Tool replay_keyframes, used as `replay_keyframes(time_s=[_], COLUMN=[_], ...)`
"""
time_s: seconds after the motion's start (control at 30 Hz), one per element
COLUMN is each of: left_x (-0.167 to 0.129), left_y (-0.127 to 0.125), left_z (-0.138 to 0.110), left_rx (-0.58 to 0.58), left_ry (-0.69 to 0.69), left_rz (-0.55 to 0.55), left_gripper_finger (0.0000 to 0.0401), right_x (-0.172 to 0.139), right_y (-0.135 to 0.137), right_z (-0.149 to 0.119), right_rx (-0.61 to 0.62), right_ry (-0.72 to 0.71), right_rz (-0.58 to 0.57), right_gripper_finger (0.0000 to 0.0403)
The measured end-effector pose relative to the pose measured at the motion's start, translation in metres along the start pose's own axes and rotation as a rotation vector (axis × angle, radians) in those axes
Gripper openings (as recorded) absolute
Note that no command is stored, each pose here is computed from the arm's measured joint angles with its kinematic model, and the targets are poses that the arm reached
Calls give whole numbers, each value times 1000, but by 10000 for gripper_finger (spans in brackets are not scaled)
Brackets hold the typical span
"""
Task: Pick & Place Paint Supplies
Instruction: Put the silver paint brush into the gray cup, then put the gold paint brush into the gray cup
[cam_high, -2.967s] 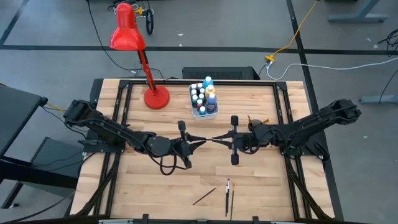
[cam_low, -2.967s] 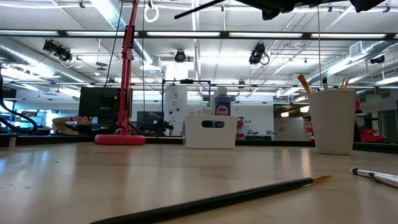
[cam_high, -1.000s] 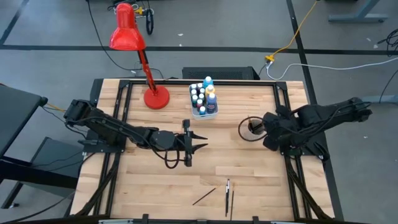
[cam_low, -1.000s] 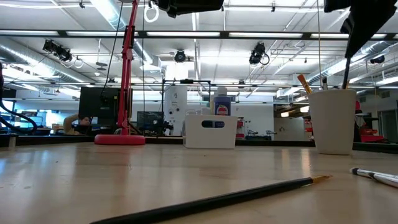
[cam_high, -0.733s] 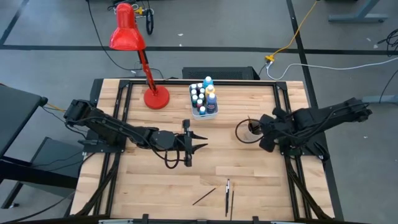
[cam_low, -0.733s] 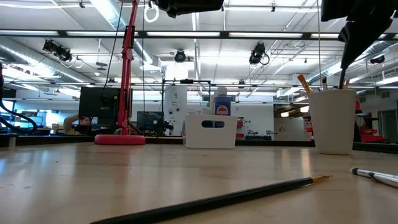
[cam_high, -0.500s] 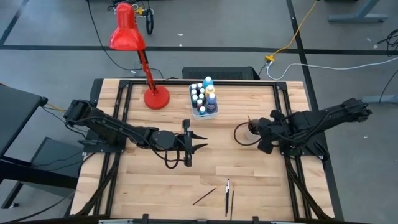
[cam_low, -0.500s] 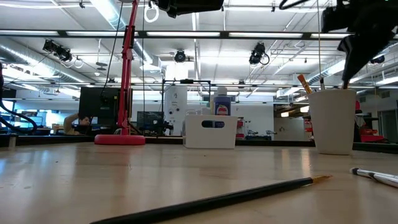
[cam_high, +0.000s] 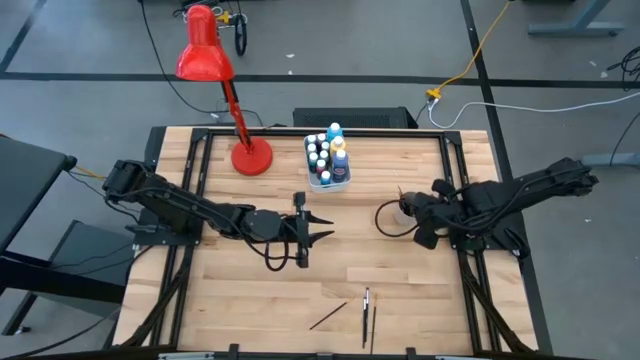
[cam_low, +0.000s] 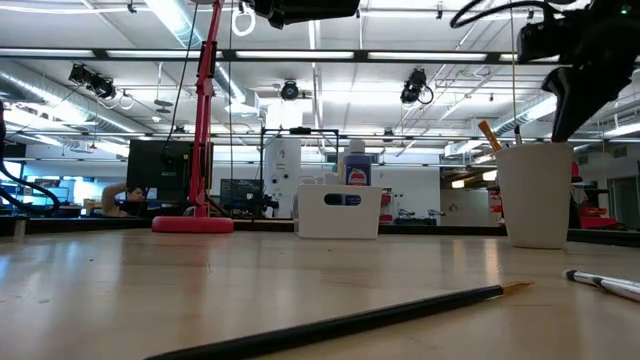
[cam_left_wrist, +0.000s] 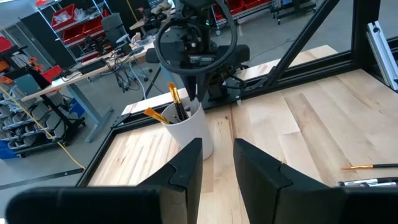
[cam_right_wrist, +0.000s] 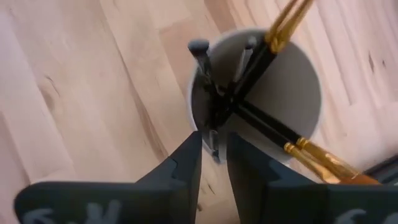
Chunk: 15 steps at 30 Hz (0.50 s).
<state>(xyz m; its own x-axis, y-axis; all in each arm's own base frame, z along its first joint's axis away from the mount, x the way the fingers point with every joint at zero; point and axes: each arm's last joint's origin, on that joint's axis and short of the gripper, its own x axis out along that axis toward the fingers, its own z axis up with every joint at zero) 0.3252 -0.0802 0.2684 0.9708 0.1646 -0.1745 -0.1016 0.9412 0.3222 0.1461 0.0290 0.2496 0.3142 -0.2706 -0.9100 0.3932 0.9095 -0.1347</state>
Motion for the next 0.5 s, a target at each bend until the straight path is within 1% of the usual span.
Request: replay_keyframes(time_s=[0.23,0.4,0.5], left_x=[0,0,0], left_y=[0,0,0], left_z=[0,0,0], left_rx=[-27,-81,-112], left_ry=[0,0,1], left_rz=[0,0,0], left_gripper_finger=[98,98,98], right_x=[-22,-36,-39], right_y=[1,3,8], right_z=[16,31,40], right_rx=[-16,-31,-51], right_ry=[-89,-240,-336], right_rz=[50,55,98], right_gripper_finger=[91,91,91])
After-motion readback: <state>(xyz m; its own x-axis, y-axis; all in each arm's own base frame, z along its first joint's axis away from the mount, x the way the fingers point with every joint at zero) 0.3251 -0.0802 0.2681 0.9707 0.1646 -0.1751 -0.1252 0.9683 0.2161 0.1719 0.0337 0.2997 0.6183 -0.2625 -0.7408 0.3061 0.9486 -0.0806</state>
